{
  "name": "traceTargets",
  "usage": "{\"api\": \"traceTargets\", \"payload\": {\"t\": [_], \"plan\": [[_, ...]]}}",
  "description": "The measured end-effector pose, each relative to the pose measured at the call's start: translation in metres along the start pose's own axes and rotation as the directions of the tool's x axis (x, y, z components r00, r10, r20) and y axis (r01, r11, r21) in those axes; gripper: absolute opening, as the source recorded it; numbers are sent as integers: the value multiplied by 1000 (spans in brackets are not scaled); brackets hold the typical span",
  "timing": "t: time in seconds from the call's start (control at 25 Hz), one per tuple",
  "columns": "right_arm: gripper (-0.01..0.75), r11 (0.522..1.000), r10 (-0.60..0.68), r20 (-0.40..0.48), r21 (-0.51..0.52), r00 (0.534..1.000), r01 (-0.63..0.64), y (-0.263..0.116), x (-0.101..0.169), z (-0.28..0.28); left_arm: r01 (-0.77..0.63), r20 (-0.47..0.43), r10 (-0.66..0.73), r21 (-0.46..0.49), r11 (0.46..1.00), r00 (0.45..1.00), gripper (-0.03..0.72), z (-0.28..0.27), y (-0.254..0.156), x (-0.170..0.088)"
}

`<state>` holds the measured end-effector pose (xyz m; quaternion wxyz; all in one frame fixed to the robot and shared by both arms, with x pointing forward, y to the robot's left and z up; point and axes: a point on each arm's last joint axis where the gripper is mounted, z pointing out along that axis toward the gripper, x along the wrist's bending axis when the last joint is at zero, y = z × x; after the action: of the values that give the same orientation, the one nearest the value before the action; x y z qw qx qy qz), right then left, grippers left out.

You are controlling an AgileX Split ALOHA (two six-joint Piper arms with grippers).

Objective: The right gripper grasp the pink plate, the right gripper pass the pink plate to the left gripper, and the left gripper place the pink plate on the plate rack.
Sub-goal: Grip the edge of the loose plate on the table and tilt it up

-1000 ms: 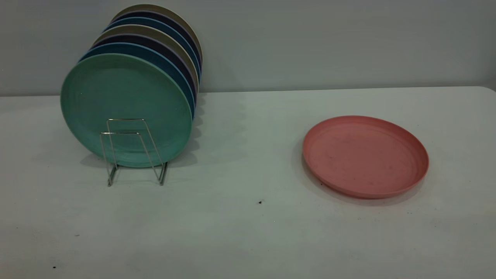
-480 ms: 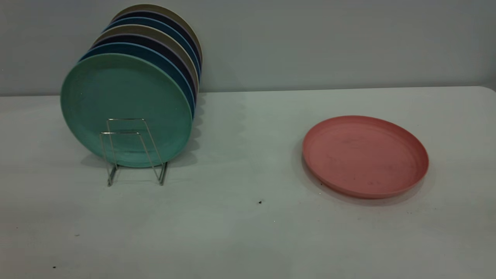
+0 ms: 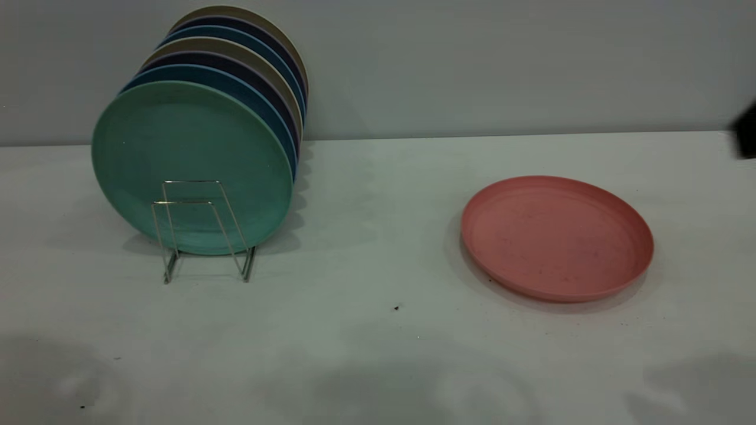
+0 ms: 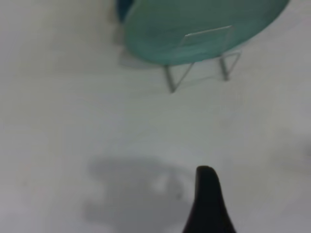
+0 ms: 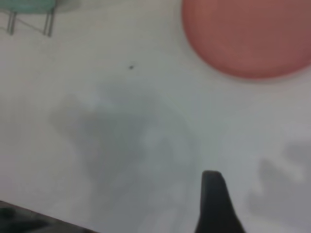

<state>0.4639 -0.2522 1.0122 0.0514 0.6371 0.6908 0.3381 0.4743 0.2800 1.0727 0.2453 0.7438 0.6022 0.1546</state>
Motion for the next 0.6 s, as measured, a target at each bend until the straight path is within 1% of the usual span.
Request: {"api": "traceTargets", "payload": {"t": [0.16,0.36,0.48,0.6], "plan": [[502,998,26,-18,49,999,-25,21,-14,44,-8,125,9,-2,1000,992,563,34,22,-3],[503,991,73,9,112,997,-73,40,-41,95,17,299,-4,-40,999,954,563,73,46,-11],[502,983,120,35,135,992,-124,48,-65,116,8,395,13,-53,999,919,563,99,54,-26],[502,972,182,58,140,981,-189,55,-95,131,-34,460,51,-46,998,886,563,126,57,-48]]}}
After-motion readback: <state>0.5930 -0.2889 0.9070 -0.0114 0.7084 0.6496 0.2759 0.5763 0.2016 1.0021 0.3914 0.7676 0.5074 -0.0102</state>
